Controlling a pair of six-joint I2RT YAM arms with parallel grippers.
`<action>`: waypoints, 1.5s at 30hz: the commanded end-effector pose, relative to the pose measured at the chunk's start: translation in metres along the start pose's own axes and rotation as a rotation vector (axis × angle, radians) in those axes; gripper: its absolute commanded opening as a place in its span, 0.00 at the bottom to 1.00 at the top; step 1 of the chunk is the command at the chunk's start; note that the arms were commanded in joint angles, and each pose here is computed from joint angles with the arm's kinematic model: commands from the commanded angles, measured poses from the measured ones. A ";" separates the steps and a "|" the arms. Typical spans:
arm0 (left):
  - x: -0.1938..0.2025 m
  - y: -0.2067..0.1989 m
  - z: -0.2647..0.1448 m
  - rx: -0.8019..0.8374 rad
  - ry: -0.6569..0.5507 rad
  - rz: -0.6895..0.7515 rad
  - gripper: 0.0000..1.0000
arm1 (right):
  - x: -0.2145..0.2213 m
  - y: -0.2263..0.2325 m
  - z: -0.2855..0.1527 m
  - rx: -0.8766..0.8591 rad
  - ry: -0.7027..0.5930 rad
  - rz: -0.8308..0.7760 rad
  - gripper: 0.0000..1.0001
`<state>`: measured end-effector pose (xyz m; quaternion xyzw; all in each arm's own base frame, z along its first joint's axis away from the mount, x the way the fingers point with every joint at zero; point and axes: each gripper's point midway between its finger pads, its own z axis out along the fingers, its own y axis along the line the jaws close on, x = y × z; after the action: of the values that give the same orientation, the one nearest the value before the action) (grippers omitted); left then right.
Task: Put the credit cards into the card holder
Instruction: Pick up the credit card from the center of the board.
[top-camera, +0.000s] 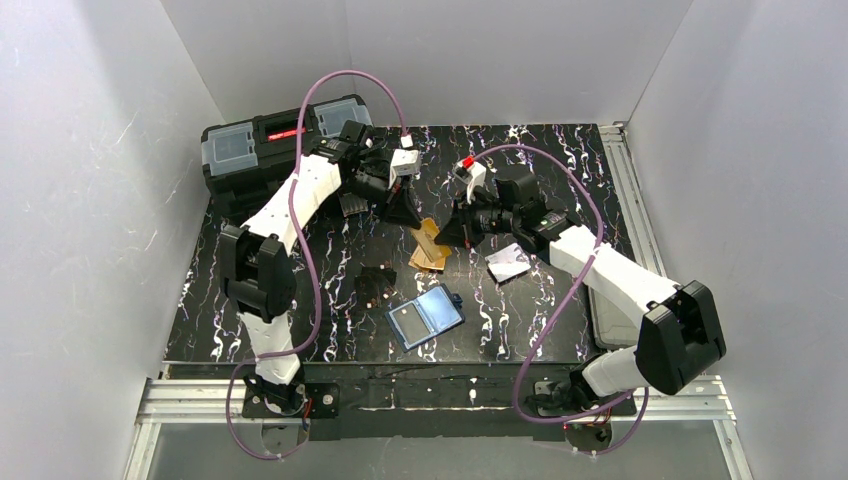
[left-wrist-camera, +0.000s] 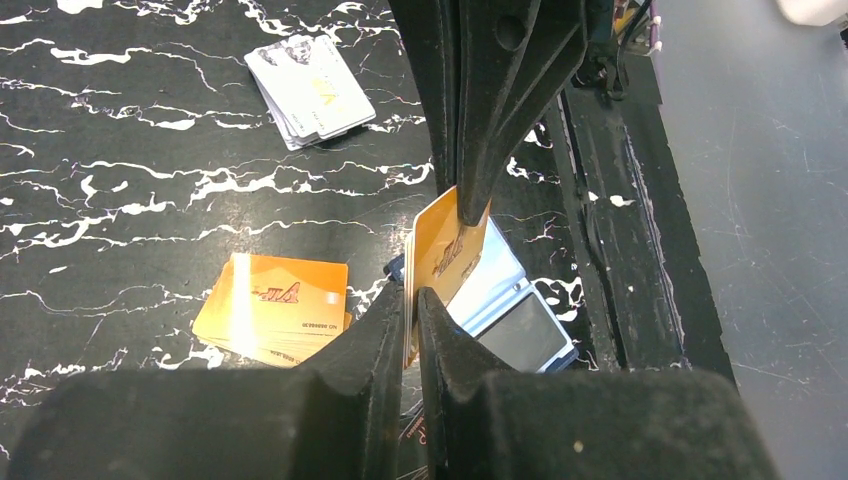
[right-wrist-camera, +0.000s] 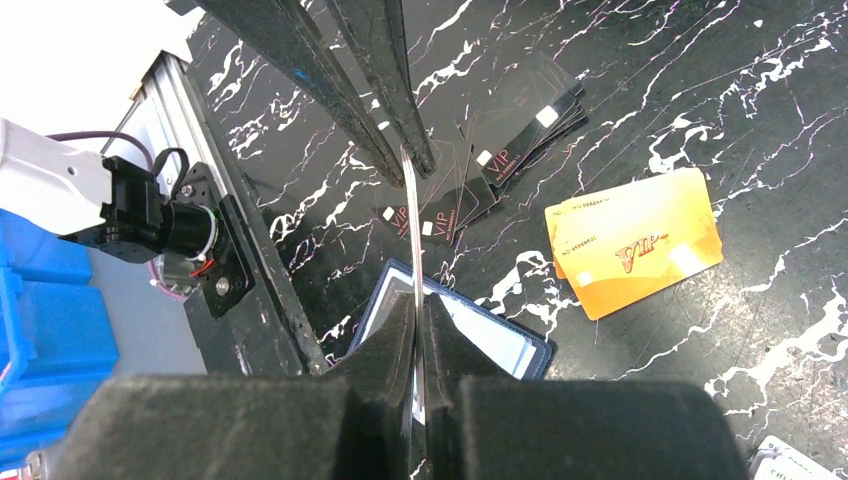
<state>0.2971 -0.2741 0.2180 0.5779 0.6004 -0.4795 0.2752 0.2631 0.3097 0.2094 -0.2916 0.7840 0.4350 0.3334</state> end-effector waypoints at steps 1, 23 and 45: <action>-0.016 -0.028 -0.005 0.032 -0.032 0.017 0.07 | -0.041 0.015 -0.005 -0.008 -0.108 -0.099 0.01; -0.022 -0.041 -0.001 0.075 -0.045 0.056 0.11 | -0.044 0.013 -0.008 0.052 -0.121 -0.137 0.01; -0.061 -0.056 -0.017 0.112 -0.106 -0.046 0.00 | -0.040 0.020 -0.019 0.045 -0.160 -0.130 0.36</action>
<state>0.2728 -0.2775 0.2629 0.5819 0.5784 -0.5044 0.2693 0.2631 0.3109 0.2477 -0.3048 0.7560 0.4155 0.4036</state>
